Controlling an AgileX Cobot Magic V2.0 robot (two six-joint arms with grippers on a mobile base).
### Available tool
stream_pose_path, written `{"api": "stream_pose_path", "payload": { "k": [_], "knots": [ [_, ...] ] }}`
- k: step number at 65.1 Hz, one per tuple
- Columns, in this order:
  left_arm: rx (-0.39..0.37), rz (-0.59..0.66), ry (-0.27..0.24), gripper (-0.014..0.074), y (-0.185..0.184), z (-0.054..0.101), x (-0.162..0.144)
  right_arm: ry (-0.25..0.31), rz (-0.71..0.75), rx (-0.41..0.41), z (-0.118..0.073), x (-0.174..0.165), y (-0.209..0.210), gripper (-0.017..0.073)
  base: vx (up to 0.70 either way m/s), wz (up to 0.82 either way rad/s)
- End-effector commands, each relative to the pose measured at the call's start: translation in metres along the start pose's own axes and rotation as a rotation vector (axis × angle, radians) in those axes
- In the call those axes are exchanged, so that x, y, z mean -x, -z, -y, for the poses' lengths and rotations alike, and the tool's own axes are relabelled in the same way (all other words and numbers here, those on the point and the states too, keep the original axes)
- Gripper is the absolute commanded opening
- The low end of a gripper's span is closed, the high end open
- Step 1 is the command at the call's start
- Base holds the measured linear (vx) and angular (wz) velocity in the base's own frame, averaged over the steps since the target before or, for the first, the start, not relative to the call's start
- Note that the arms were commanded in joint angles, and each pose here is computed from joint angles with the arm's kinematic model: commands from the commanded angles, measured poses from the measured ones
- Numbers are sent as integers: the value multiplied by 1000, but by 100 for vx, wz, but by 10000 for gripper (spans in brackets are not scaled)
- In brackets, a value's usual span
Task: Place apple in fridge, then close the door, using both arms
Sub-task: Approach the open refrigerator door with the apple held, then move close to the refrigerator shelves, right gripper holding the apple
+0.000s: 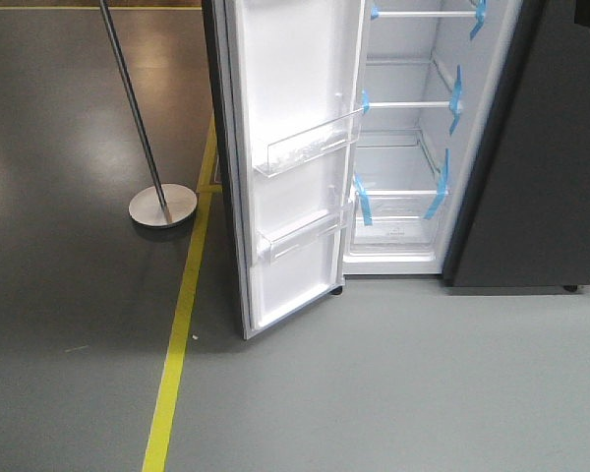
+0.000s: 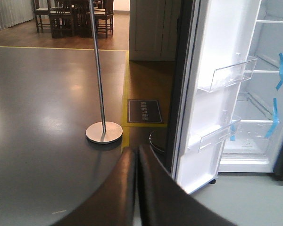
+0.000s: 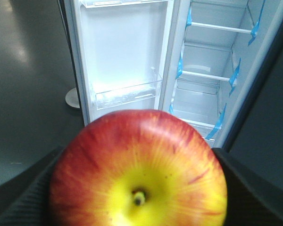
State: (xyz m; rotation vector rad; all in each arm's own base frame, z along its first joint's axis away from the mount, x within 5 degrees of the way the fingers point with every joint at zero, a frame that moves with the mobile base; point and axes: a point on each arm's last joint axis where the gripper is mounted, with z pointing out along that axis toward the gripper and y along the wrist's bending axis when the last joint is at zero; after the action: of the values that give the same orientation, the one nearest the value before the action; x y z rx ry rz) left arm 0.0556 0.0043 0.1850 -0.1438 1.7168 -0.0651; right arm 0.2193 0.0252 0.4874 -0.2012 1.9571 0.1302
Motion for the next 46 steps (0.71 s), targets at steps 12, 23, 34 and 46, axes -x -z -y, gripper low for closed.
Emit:
{"api": "stream_pose_path", "payload": {
  "k": [12,23,34,46],
  "knots": [
    [-31,101,1,-7,3,3,13,4,131,-16,0,16,14,203,8,0],
    [-31,101,1,-7,3,3,13,4,131,-16,0,16,14,203,9,0],
    [-31,101,1,-7,3,3,13,4,131,-16,0,16,14,203,9,1],
    [-31,101,1,-7,3,3,13,4,131,-16,0,16,14,203,9,2]
  ]
}}
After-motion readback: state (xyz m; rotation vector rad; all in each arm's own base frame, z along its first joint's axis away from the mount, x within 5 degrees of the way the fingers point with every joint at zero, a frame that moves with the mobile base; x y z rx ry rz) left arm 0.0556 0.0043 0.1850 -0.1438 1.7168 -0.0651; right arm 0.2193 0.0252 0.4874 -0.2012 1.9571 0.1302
